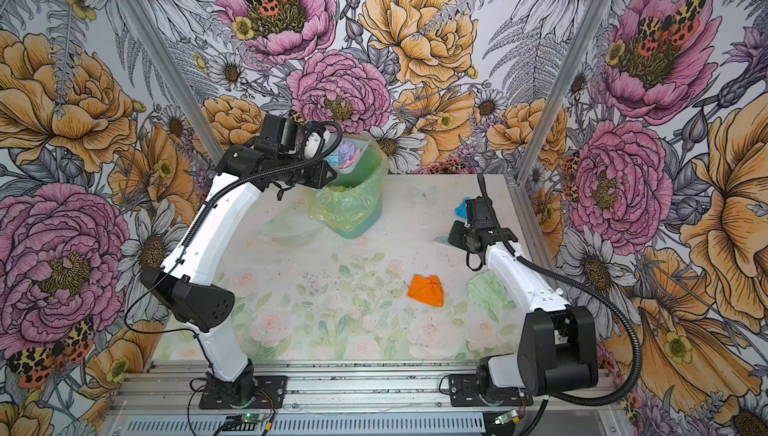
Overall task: Sweep away the paper scraps from the table
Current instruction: 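Carry the loaded dustpan with the left gripper over the green bin, then tilt the dustpan over the bin with the left gripper to dump the scraps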
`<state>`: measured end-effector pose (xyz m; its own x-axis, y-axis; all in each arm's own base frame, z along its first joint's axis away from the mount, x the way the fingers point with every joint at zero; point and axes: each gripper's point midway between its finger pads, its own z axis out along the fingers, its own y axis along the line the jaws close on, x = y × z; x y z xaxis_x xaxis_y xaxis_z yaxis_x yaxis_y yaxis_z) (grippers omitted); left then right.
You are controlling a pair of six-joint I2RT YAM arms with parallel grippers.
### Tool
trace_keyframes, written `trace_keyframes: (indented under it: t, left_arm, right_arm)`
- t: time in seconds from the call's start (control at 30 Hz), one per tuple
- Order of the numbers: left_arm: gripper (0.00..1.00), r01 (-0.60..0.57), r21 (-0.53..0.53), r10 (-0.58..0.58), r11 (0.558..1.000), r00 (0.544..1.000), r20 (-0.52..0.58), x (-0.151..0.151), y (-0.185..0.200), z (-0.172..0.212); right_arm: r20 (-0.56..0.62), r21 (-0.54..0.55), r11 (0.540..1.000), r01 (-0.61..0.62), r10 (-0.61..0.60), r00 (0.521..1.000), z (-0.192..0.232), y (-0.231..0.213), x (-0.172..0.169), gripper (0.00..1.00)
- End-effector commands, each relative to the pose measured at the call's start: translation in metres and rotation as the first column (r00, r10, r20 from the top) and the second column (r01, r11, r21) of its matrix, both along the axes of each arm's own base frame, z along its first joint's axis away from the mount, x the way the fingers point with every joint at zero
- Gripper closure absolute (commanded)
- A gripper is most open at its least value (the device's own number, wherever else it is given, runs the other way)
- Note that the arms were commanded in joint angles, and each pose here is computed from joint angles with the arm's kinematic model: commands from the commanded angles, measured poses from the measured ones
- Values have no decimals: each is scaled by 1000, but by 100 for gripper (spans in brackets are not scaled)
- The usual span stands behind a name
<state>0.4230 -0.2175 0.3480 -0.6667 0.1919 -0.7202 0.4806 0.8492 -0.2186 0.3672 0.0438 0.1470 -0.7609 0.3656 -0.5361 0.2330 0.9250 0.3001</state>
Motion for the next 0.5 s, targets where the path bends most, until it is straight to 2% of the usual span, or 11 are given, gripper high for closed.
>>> trace_keyframes:
  t: [0.0,0.17,0.47]
  left_arm:
    - [77,26,-90,-31,996,998,-52,2,-10,0]
    - [77,16,-171,-32,985,995,-93,11,-9,2]
    - [77,16,-251,-51,968,990,-135,18,-12,4]
  right_arm:
    - [14,8,1000,-5,4,1000,5,1,5,100]
    - [15,7,1000,-7,7,1000,5,1,3,100]
    - [13,4,1000,-7,7,1000,4,0,2,100]
